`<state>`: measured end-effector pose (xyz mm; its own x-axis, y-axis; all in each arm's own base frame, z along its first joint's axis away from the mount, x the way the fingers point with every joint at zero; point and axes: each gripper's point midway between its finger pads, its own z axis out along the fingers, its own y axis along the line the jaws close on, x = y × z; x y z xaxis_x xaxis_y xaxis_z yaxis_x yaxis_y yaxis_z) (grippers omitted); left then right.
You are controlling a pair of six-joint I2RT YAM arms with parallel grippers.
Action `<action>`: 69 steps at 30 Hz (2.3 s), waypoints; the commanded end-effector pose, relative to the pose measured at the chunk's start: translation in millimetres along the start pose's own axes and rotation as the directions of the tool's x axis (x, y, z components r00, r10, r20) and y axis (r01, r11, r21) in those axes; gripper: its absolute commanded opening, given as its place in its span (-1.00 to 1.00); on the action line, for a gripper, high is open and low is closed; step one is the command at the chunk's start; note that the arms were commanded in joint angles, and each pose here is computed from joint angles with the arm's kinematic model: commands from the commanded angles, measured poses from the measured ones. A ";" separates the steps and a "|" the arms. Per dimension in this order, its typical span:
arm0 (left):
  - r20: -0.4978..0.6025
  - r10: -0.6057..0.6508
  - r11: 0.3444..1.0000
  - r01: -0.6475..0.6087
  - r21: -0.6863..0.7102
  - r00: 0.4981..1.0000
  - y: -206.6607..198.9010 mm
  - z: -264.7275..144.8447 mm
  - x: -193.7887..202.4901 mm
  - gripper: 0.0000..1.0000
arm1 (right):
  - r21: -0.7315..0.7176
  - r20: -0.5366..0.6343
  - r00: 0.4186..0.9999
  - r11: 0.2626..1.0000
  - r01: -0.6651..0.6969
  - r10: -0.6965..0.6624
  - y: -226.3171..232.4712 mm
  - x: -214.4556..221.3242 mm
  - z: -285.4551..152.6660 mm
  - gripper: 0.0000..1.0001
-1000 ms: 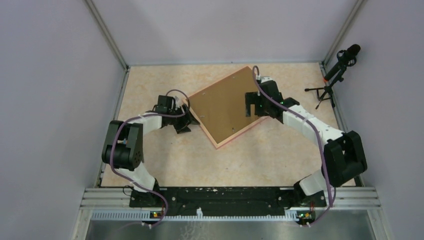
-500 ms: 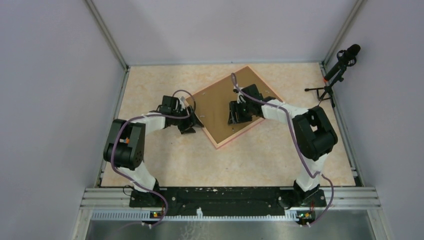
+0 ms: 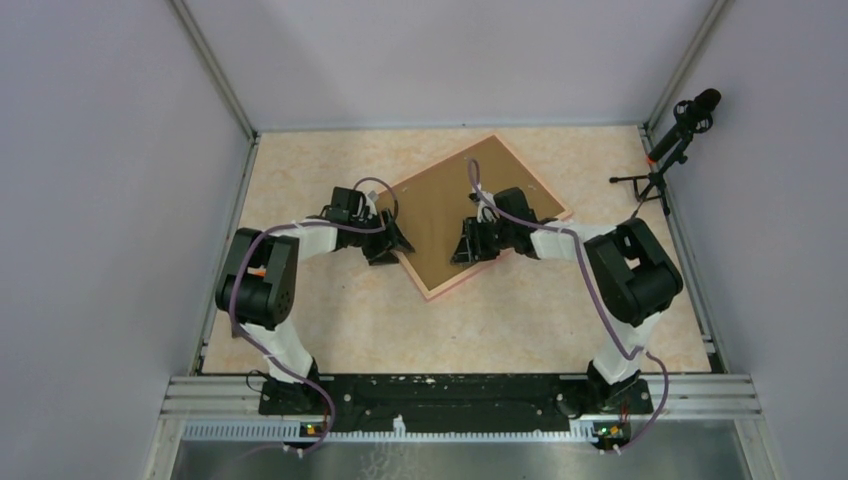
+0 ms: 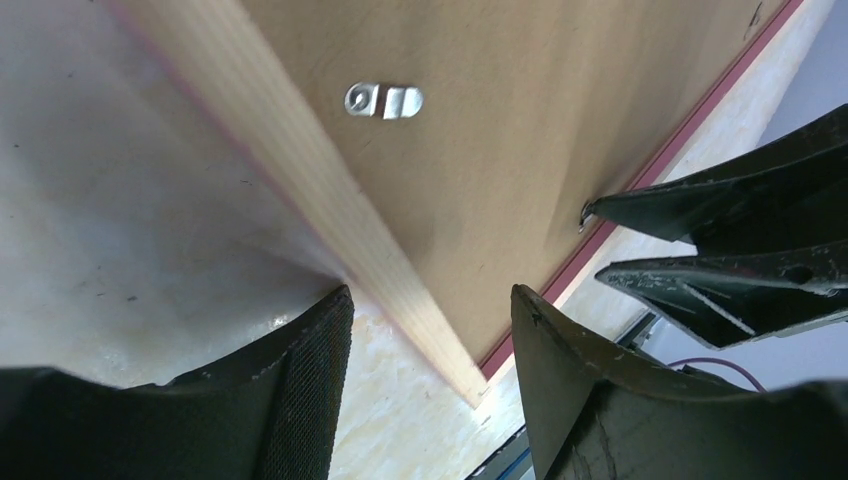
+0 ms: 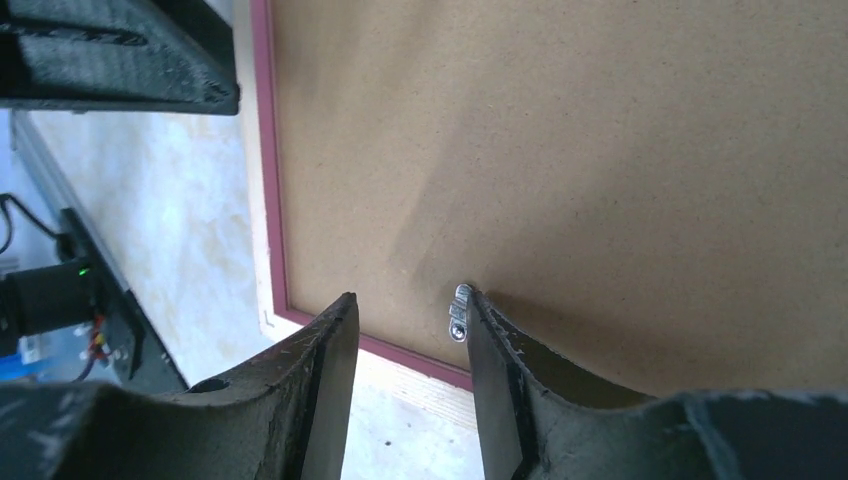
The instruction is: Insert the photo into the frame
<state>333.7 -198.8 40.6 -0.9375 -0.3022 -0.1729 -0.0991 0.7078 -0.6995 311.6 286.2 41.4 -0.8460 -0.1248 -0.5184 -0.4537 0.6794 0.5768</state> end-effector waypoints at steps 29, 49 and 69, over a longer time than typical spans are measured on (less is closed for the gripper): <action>-0.017 -0.008 1.000 0.007 -0.028 1.000 11.9 -8.6 19.0 0.31 | -0.249 -0.262 0.835 0.870 0.426 -0.484 88.1 41.7 -28.0 -0.18; 0.191 0.142 0.956 -0.085 -0.280 0.971 12.6 -66.8 -28.7 0.40 | 0.445 0.479 0.559 0.361 -0.820 0.677 19.5 14.1 -65.2 0.29; 0.148 0.111 0.978 -0.081 -0.194 0.983 6.2 -61.9 -13.3 0.34 | 0.508 0.509 0.545 0.279 -0.815 0.666 7.2 35.2 -13.8 0.28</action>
<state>323.3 -147.3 75.0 -0.8863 -0.3150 -0.3395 -0.1100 0.8553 -0.5064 265.4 265.1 31.3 -0.6365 0.7426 -0.2083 0.7055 0.6697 0.2318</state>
